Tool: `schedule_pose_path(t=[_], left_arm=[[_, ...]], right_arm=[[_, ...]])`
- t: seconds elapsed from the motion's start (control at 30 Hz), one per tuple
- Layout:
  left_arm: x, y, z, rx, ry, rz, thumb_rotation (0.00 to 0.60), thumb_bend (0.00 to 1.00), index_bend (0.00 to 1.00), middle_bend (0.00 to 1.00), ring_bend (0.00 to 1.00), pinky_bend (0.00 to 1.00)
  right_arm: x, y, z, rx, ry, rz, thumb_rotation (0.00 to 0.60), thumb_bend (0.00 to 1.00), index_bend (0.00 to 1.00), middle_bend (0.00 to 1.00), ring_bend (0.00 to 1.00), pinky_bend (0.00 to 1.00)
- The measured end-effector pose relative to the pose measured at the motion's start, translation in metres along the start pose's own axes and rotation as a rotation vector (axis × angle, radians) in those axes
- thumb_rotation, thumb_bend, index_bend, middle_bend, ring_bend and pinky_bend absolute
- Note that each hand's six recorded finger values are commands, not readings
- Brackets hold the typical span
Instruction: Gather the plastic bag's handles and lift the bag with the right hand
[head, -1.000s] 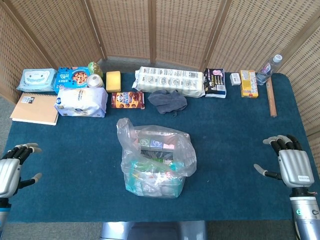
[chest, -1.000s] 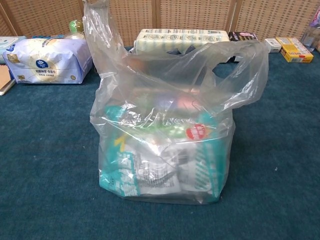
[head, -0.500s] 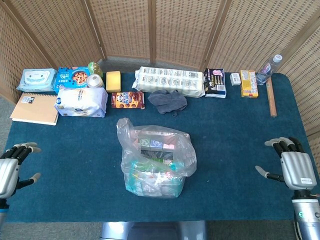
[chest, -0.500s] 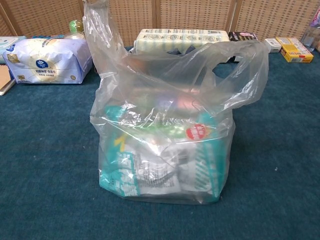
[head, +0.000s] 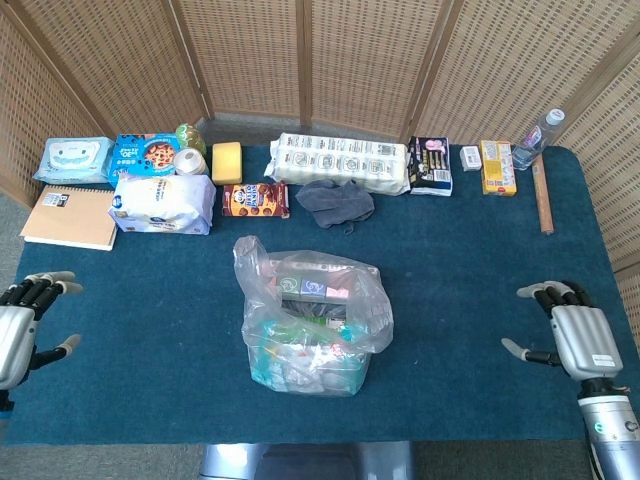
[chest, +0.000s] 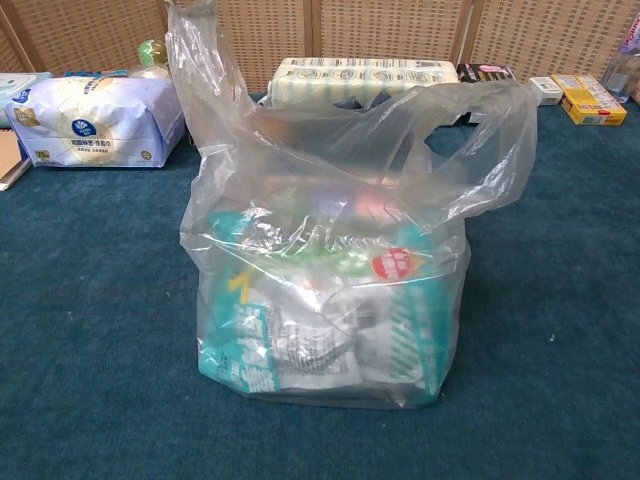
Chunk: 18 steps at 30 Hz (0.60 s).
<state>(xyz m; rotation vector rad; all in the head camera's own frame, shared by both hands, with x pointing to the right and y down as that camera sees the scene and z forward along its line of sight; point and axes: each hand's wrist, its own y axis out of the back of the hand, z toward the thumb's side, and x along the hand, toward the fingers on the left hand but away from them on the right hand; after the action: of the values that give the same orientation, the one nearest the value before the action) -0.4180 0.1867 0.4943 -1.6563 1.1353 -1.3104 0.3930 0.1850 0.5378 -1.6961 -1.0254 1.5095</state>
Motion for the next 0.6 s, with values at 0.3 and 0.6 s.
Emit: schedule_pose_path(t=[0.3,0.6], left_arm=[[0.008,0.005,0.014,0.001,-0.048,-0.010,0.600,0.13,0.33,0.27,0.23,0.30],[0.010,0.005,0.019,0.005,-0.066,-0.016,0.600,0.13,0.34,0.27,0.23,0.30]], right_arm=[[-0.007,-0.016,0.030,-0.170,0.096,0.181,0.411,0.21,0.26,0.26,0.19,0.12],[-0.022,-0.026,0.070,-0.248,0.215,0.287,0.411,0.21,0.26,0.26,0.18,0.12]])
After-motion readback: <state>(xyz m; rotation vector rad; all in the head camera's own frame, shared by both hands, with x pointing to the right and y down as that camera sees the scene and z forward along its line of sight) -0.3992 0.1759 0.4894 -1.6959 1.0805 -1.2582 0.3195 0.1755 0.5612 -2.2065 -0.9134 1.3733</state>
